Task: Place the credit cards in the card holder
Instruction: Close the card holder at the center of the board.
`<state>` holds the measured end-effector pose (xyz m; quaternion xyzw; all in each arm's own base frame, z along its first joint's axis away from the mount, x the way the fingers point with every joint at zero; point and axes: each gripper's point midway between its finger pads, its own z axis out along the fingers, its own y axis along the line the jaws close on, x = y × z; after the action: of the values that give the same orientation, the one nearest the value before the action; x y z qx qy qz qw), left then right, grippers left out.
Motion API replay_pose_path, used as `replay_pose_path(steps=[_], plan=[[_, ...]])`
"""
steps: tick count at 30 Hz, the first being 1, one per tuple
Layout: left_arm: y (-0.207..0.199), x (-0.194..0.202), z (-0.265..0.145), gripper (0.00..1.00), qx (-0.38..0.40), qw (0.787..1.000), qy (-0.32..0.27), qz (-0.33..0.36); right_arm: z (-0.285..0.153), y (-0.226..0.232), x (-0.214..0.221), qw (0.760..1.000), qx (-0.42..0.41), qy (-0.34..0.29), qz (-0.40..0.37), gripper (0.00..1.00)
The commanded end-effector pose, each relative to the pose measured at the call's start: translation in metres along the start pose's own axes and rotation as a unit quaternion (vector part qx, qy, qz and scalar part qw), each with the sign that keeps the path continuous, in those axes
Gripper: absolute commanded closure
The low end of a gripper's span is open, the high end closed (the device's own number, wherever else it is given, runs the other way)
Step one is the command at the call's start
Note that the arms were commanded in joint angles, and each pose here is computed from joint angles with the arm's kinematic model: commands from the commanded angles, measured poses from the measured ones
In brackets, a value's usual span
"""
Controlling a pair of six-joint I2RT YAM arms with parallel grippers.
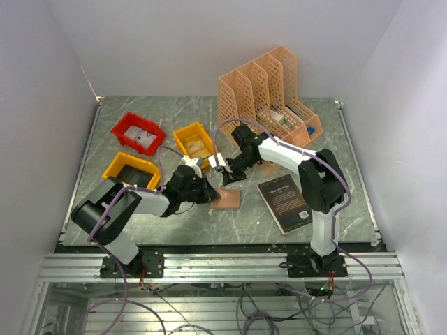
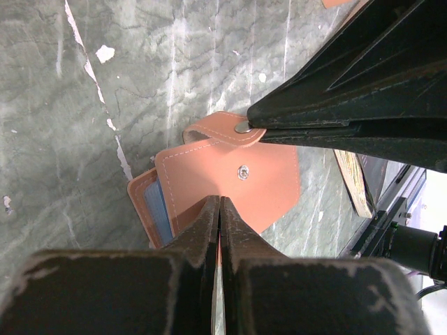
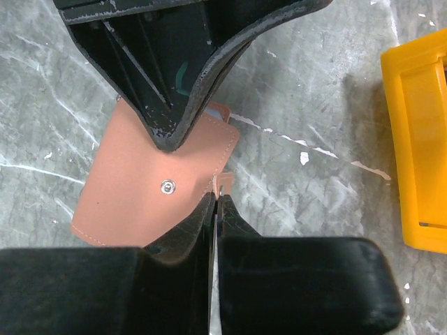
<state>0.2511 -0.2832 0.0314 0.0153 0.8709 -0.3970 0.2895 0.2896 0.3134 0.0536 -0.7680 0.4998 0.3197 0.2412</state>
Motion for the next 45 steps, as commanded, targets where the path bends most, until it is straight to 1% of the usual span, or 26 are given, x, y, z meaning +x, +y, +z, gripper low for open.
replay_pose_path(steps=[1,5,12,19,29,38,45], plan=[[0.018,0.017,0.000,0.93,-0.025,0.999,0.024,0.003,0.002,0.001,0.002,1.000,-0.008,0.006,-0.001,1.00],[0.019,0.018,0.000,0.93,-0.026,0.999,0.024,0.001,-0.003,0.001,0.000,1.000,0.003,0.009,-0.010,1.00],[0.019,0.020,0.001,0.93,-0.026,0.999,0.028,0.000,-0.006,0.017,0.002,1.000,-0.001,0.015,-0.021,1.00],[0.020,0.020,0.003,0.93,-0.025,0.999,0.029,-0.002,-0.009,0.024,0.002,0.999,0.014,0.021,-0.032,1.00],[0.016,0.018,0.002,0.93,-0.019,0.999,0.027,-0.001,0.006,0.040,0.008,0.998,0.006,0.048,-0.048,1.00],[-0.011,0.011,-0.004,0.93,0.037,0.999,0.020,0.004,0.008,0.043,0.010,0.998,0.006,0.051,-0.046,1.00],[-0.005,0.017,0.002,0.93,0.033,0.999,0.026,-0.002,0.008,0.047,0.014,0.997,0.001,0.059,-0.049,1.00]])
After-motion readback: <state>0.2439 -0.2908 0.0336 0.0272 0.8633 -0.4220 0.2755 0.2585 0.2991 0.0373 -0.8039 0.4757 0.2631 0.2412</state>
